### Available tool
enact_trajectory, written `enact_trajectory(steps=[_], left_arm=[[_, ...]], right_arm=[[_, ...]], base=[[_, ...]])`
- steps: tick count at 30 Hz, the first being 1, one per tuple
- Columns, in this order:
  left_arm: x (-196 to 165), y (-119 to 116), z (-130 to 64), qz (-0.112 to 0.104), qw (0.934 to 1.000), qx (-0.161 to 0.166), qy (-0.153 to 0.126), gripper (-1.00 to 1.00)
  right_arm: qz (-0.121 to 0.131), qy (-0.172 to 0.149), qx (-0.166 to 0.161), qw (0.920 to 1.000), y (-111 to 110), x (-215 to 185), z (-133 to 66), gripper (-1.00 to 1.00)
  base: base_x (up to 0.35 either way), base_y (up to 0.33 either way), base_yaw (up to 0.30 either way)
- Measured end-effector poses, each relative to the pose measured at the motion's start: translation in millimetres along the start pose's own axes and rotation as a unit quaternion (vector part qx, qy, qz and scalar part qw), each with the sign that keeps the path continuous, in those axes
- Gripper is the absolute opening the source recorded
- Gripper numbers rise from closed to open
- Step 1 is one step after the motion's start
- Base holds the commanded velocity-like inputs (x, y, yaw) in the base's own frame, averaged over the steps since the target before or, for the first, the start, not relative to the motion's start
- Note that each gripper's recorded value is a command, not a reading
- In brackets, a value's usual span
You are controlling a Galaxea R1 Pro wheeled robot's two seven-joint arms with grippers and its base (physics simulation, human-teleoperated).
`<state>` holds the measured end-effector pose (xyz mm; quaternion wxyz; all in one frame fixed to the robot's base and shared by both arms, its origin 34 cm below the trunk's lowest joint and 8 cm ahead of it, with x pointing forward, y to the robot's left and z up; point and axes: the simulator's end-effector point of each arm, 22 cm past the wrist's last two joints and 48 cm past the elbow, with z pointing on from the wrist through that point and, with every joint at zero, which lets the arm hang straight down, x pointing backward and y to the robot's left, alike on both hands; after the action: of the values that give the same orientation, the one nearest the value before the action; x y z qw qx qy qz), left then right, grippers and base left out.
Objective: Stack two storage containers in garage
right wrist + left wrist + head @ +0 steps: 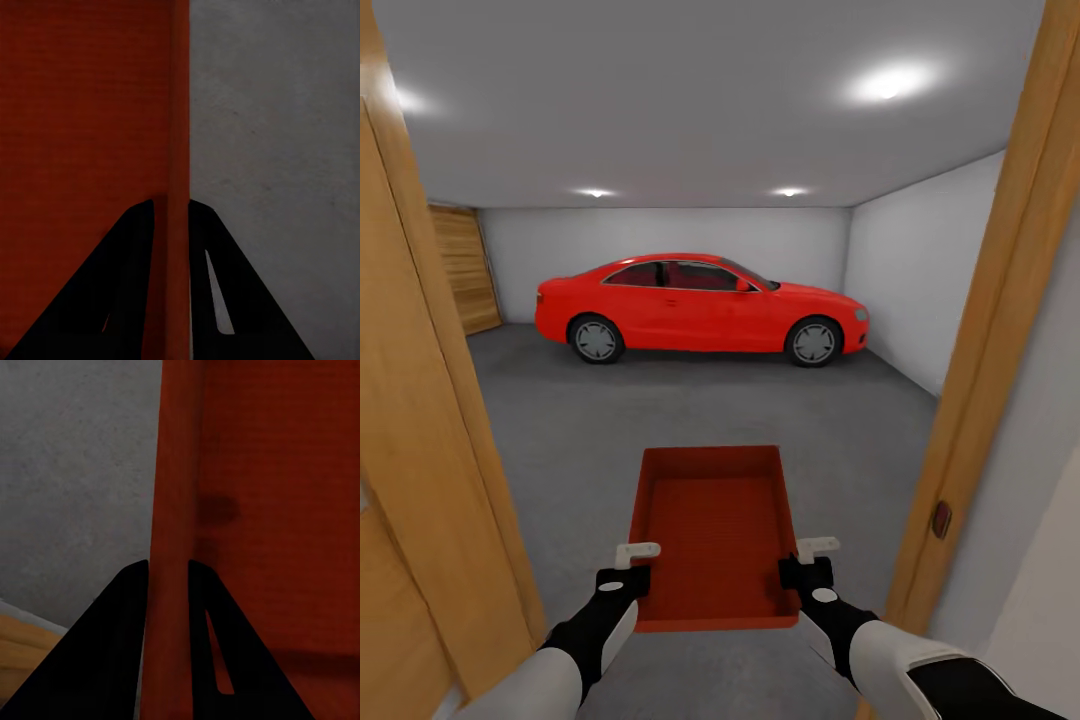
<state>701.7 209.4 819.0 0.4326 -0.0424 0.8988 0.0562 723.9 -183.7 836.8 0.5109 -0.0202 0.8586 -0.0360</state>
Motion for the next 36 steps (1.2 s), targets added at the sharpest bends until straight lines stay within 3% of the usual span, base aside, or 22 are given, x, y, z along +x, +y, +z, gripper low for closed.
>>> enact_trajectory(steps=[15,36], left_arm=[[0.4,0.2,0.0,-0.001,1.0,0.001,-0.001,-1.0],[1.0,0.5,0.1,-0.002,1.0,0.002,-0.001,-1.0]], right_arm=[[-0.001,-0.001,0.001,1.0,0.1,-0.6,-0.3,-1.0],[-0.001,-0.001,0.0,1.0,0.4,-0.7,-0.6,-1.0]], base=[[0.031,0.0,0.016],[0.318,0.0,0.0]])
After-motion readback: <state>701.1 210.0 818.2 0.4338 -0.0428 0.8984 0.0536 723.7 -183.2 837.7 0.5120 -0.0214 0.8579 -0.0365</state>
